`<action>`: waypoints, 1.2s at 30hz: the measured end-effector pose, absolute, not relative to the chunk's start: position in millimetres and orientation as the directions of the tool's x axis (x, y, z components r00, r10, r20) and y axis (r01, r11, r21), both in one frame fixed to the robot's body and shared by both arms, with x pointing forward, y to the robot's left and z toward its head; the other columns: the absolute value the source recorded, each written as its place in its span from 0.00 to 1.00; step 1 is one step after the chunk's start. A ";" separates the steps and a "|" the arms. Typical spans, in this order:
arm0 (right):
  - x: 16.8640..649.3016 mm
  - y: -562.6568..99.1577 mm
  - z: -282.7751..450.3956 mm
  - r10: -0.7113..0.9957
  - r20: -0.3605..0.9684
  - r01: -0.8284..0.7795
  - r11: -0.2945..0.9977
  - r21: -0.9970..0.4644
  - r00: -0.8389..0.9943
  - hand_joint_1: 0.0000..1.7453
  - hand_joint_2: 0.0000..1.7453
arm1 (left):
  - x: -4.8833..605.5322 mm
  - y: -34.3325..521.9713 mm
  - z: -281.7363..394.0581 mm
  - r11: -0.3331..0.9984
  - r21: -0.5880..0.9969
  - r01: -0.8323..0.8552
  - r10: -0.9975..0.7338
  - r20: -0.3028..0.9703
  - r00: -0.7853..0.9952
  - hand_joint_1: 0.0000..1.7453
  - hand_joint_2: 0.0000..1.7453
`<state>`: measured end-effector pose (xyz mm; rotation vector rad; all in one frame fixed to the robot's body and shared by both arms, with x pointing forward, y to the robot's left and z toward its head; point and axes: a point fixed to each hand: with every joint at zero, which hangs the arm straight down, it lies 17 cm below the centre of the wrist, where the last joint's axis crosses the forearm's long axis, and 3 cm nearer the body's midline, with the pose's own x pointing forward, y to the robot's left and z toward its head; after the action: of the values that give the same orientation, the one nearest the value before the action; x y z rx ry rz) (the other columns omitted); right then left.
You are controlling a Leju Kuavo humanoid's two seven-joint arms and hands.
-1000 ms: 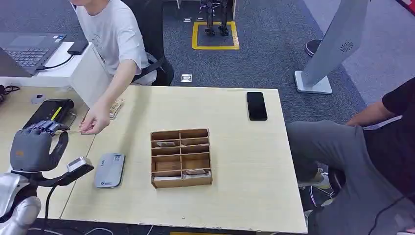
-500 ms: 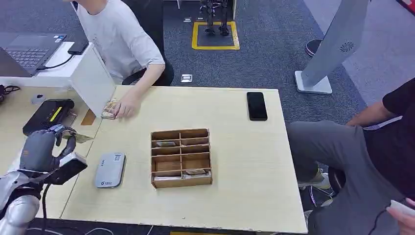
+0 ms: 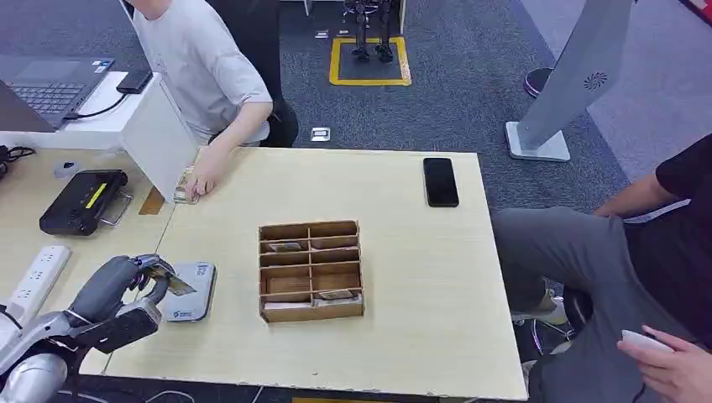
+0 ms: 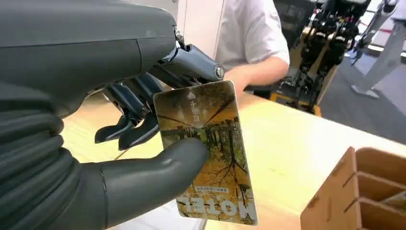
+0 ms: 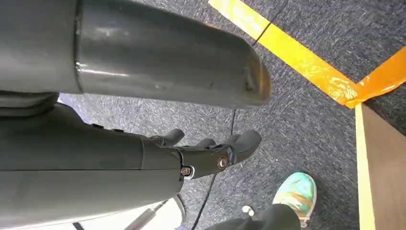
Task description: Pass the card to the sensor for recognition and then transmit it.
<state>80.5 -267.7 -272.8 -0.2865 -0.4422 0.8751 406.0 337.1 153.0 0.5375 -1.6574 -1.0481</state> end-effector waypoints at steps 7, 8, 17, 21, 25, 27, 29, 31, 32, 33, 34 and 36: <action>81.5 -269.8 -273.3 0.794 0.243 -0.679 0.604 -0.416 0.558 0.00 0.00 | 402.2 321.8 129.7 0.428 0.891 0.149 -0.831 0.453 -0.324 1.00 1.00; 81.9 -270.2 -273.3 0.794 0.242 -0.679 0.604 -0.417 0.557 0.00 0.00 | 401.7 319.3 128.1 0.427 0.891 0.151 -0.830 0.453 -0.325 1.00 1.00; 86.6 -270.0 -272.9 0.801 0.239 -0.684 0.595 -0.421 0.549 0.00 0.00 | 419.7 307.3 128.6 0.364 0.931 0.029 -0.894 0.358 -0.271 1.00 1.00; 88.4 -270.0 -272.6 0.805 0.239 -0.686 0.590 -0.426 0.543 0.00 0.00 | 427.6 298.6 132.7 0.390 0.921 0.002 -0.890 0.377 -0.258 1.00 1.00; 89.7 -271.1 -272.6 0.807 0.233 -0.687 0.586 -0.429 0.543 0.00 0.00 | 436.6 298.6 138.4 0.406 0.913 -0.041 -0.894 0.388 -0.224 1.00 1.00; 88.3 -270.7 -273.1 0.806 0.229 -0.690 0.587 -0.423 0.546 0.00 0.00 | 439.8 301.3 137.5 0.396 0.917 -0.054 -0.903 0.378 -0.205 1.00 1.00; 87.0 -271.1 -273.4 0.807 0.226 -0.692 0.586 -0.422 0.546 0.00 0.00 | 442.0 304.9 134.9 0.379 0.923 -0.067 -0.914 0.362 -0.185 1.00 1.00; 87.2 -271.0 -273.3 0.807 0.226 -0.692 0.585 -0.423 0.545 0.00 0.00 | 443.3 309.1 131.7 0.354 0.932 -0.080 -0.926 0.338 -0.167 1.00 1.00; 87.4 -270.8 -273.3 0.808 0.227 -0.692 0.585 -0.423 0.544 0.00 0.00 | 443.9 311.1 129.5 0.347 0.934 -0.083 -0.930 0.331 -0.158 1.00 1.00; 87.5 -270.8 -273.2 0.808 0.227 -0.692 0.584 -0.424 0.543 0.00 0.00 | 444.3 312.2 127.3 0.343 0.936 -0.081 -0.932 0.328 -0.153 1.00 1.00; 87.7 -270.5 -273.1 0.809 0.228 -0.693 0.583 -0.424 0.541 0.00 0.00 | 444.8 313.1 124.9 0.340 0.937 -0.078 -0.933 0.327 -0.148 1.00 1.00; 88.2 -270.7 -273.0 0.810 0.229 -0.693 0.581 -0.426 0.539 0.00 0.00 | 445.1 313.7 122.1 0.340 0.938 -0.074 -0.934 0.327 -0.143 1.00 1.00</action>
<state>88.2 -270.7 -273.0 -0.3008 -0.4275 0.9099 445.1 313.7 122.1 0.9552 -1.5174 -0.9928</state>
